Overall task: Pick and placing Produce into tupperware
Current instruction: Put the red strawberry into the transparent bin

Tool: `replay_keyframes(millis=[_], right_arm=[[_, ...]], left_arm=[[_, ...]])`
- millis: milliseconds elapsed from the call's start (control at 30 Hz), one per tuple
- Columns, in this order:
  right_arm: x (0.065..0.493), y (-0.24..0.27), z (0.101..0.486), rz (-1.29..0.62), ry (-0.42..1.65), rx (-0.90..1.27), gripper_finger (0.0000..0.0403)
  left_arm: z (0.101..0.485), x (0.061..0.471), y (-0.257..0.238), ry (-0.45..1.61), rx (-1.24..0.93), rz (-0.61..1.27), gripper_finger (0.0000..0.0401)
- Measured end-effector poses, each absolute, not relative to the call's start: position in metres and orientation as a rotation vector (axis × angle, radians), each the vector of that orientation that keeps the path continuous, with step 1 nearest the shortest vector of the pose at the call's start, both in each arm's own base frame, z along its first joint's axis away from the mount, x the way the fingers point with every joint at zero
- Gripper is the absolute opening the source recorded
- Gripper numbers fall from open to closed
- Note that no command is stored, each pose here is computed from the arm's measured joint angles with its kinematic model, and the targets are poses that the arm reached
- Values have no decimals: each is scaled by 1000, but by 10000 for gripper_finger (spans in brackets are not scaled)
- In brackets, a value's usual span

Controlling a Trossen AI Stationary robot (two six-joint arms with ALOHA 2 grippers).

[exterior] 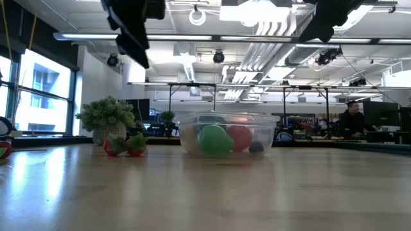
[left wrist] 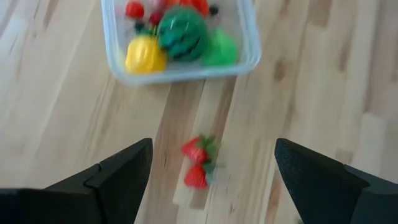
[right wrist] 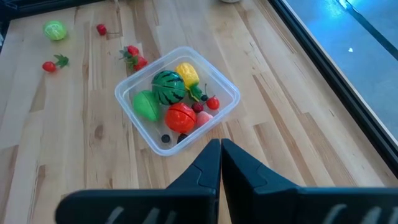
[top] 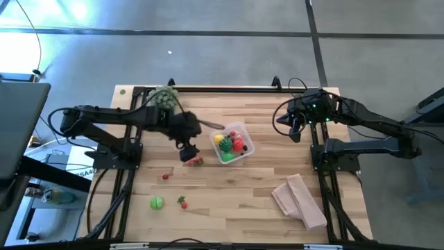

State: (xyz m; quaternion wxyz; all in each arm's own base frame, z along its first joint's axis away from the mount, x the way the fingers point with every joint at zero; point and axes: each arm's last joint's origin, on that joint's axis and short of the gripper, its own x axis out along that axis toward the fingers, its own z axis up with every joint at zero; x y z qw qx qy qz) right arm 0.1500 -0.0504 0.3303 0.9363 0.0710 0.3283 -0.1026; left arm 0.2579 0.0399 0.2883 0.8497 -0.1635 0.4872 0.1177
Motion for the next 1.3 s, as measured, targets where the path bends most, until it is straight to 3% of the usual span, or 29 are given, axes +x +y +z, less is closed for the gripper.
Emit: replay_keyframes(millis=[367,633,867,1300], right_arm=[[150,-50,330,-210,671,145,4],[150,-50,330,-210,671,145,4],[150,-50,330,-209,671,145,4],[150,-50,330,-210,671,145,4]], left_arm=[[231,229,6,968,-227,151,328],[194,200,6,850,-181,126,328],[164,189,6,889,-115,115,328],[139,181,6,788,-14,94,328]])
